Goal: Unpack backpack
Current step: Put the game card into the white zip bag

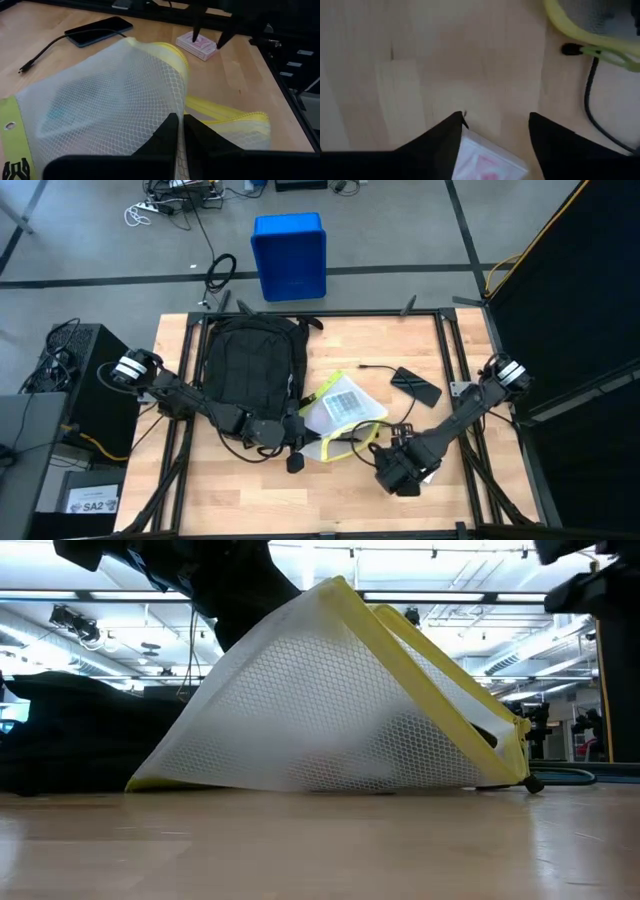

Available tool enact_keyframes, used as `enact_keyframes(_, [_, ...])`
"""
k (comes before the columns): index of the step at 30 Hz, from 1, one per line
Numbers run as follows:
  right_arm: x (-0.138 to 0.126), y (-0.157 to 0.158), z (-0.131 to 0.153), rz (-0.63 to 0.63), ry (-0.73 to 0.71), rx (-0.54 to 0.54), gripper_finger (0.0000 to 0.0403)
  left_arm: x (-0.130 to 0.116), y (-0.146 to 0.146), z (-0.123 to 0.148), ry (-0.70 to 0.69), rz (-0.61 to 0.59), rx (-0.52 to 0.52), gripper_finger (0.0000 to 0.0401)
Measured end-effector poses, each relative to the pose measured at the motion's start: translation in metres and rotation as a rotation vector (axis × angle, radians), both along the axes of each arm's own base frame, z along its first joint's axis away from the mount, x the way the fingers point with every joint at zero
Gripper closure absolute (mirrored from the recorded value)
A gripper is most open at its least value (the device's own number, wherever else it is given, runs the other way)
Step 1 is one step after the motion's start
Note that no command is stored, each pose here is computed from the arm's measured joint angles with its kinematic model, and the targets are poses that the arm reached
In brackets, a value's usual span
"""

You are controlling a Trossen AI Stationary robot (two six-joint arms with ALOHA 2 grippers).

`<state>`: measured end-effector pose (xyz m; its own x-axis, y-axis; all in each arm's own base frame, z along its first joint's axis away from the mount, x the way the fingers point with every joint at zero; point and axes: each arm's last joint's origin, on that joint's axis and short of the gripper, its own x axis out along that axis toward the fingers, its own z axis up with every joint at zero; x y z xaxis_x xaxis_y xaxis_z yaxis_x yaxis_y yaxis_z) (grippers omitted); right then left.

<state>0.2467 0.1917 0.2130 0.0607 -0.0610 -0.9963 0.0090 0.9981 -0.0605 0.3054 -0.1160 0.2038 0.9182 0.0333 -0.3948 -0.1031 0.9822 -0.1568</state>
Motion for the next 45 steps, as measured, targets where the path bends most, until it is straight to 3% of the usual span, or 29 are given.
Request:
enact_keyframes(4, [-0.014,0.003,-0.008,-0.012,0.001,-0.017,0.0171,0.000,0.000,0.000,0.001,-0.002,-0.001,0.0401])
enact_keyframes(9, [-0.037,-0.016,-0.012,-0.099,-0.024,-0.005,0.0154,0.000,-0.001,0.000,0.001,-0.006,-0.001,0.0401])
enact_keyframes(16, [-0.066,-0.039,0.012,-0.222,-0.227,0.292,0.0165,0.000,-0.001,0.000,0.002,-0.010,0.002,0.0401])
enact_keyframes(20, [-0.084,-0.051,0.017,-0.253,-0.243,0.327,0.0173,0.000,-0.001,0.000,0.002,-0.010,0.002,0.0401])
enact_keyframes(23, [-0.093,-0.052,0.010,-0.145,-0.239,0.298,0.0173,0.000,-0.001,0.000,0.002,-0.010,0.002,0.0401])
enact_keyframes(30, [-0.105,-0.040,-0.023,0.299,-0.128,0.170,0.0154,0.000,-0.001,-0.001,0.004,-0.010,0.002,0.0401])
enact_keyframes(37, [-0.108,-0.027,-0.047,0.433,-0.020,0.090,0.0134,0.000,-0.001,-0.001,0.003,-0.009,0.000,0.0401])
enact_keyframes(45, [-0.110,-0.026,-0.056,0.440,0.072,0.050,0.0094,0.000,-0.001,-0.001,0.003,-0.006,-0.007,0.0401])
